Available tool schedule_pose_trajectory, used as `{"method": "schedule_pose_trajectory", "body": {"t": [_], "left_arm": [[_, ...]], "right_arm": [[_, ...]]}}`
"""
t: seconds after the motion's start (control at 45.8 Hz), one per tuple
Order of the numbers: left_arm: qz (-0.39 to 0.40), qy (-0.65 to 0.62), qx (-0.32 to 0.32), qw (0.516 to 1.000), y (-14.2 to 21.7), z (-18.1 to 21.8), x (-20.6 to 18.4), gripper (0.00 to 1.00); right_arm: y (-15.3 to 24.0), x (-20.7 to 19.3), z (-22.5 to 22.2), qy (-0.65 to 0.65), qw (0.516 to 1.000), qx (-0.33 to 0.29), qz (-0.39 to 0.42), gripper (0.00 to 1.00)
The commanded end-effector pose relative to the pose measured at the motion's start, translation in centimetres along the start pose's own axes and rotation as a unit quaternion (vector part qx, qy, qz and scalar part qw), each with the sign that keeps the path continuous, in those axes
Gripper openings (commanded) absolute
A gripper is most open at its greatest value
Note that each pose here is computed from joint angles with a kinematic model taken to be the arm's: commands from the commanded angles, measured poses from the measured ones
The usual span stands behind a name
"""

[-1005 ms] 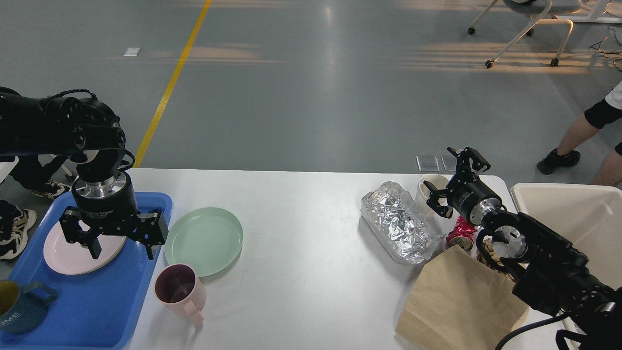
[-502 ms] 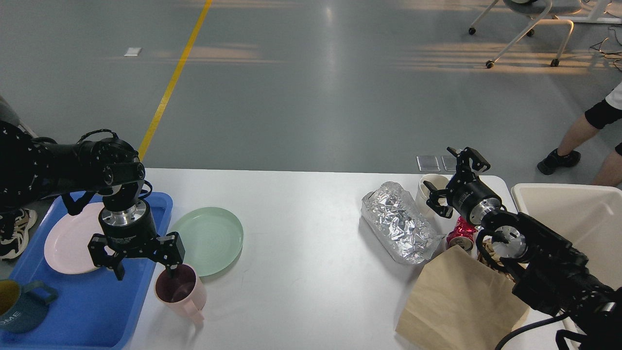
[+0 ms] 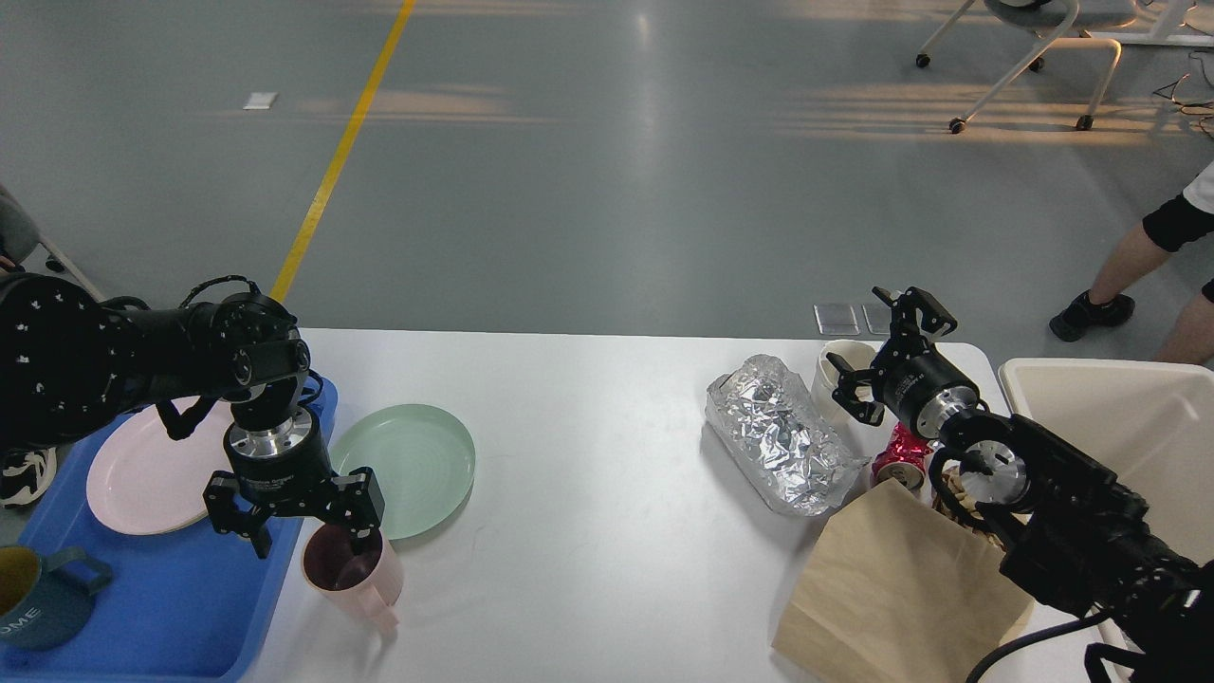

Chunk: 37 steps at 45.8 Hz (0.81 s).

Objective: Tidy desktop
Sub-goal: 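Lower the left gripper and grasp the pink mug, then carry the pink mug onto the blue tray and release it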

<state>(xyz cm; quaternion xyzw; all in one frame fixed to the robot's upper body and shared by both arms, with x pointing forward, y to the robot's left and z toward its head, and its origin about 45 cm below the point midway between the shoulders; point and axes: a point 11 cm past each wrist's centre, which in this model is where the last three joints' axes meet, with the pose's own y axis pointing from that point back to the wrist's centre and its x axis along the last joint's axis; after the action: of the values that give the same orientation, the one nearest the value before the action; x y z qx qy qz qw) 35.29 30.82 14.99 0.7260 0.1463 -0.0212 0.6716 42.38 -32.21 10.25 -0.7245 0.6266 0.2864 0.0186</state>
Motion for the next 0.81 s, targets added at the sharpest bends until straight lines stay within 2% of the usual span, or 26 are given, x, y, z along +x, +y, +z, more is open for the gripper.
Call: {"method": "schedule_pose_trajectory", "body": {"t": [0.0,0.218,0.502,0.786], "left_arm": [[0.000,0.003,0.001,1.000,-0.55,-0.25,0.07,0.88],[0.003,0.007,0.005,1.000,-1.08,-0.62,0.32,0.60],[0.004,0.008,0.004,1.000,-1.01,-0.67,0.36,0.02],[0.010,0.005,-0.008,1.000,-0.22,0.04,0.59,0.00]], "right_arm": [[0.00,0.00,0.00,0.000,1.000,0.000,0.000,1.00],[0.00,0.00,0.00,0.000,1.000,0.000,0.000,1.00],[0.00,0.00,0.00,0.000,1.000,0.000,0.000,1.00],[0.00,0.00,0.00,0.000,1.000,0.000,0.000,1.00]]}}
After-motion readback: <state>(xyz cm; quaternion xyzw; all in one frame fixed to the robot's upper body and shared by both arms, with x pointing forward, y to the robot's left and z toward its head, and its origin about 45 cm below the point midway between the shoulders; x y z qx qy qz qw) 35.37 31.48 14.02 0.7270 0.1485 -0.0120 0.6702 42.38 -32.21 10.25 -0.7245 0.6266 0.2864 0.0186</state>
